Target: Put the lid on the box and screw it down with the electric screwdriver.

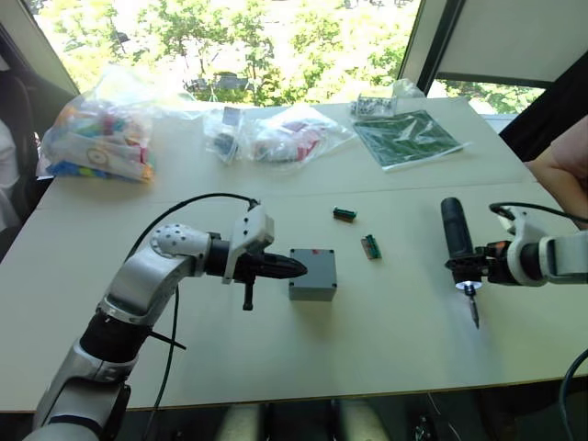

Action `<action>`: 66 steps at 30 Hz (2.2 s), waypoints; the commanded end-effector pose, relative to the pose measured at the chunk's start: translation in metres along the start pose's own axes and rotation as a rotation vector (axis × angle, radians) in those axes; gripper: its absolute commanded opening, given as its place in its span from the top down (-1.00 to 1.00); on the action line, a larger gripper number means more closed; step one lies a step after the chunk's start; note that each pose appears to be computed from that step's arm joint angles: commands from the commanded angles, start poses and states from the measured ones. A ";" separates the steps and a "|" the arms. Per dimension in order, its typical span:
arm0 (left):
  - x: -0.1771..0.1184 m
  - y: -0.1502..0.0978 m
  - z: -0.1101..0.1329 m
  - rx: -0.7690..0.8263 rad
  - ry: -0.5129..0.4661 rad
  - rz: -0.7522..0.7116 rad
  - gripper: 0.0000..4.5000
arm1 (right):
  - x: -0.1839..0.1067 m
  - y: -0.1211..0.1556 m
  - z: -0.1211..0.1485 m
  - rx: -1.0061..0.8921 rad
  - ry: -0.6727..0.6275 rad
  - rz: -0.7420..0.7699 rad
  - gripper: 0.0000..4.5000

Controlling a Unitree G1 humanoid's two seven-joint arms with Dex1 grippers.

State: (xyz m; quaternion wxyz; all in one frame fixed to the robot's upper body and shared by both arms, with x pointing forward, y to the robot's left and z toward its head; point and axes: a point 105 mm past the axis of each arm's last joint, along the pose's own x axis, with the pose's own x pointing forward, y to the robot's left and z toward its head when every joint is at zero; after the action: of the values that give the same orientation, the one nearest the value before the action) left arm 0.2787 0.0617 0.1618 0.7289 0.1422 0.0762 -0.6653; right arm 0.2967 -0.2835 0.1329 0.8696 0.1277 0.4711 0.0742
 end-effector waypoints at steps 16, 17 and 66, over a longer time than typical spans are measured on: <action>-0.034 0.037 -0.008 -0.030 0.039 0.208 1.00 | -0.025 0.030 0.047 -0.131 -0.194 -0.037 -0.99; -0.036 0.039 -0.010 -0.034 0.046 0.215 1.00 | -0.032 0.039 0.055 -0.191 -0.247 -0.037 -0.99; -0.019 0.036 -0.049 0.124 0.247 0.073 1.00 | 0.013 0.159 -0.040 -1.080 -0.318 0.453 -0.99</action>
State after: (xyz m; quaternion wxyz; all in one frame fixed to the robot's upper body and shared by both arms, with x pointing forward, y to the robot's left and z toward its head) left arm 0.3242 0.1004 0.1134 0.7352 0.2734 0.1333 -0.6058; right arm 0.2639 -0.1213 0.1440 0.8342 -0.2058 0.2104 0.4663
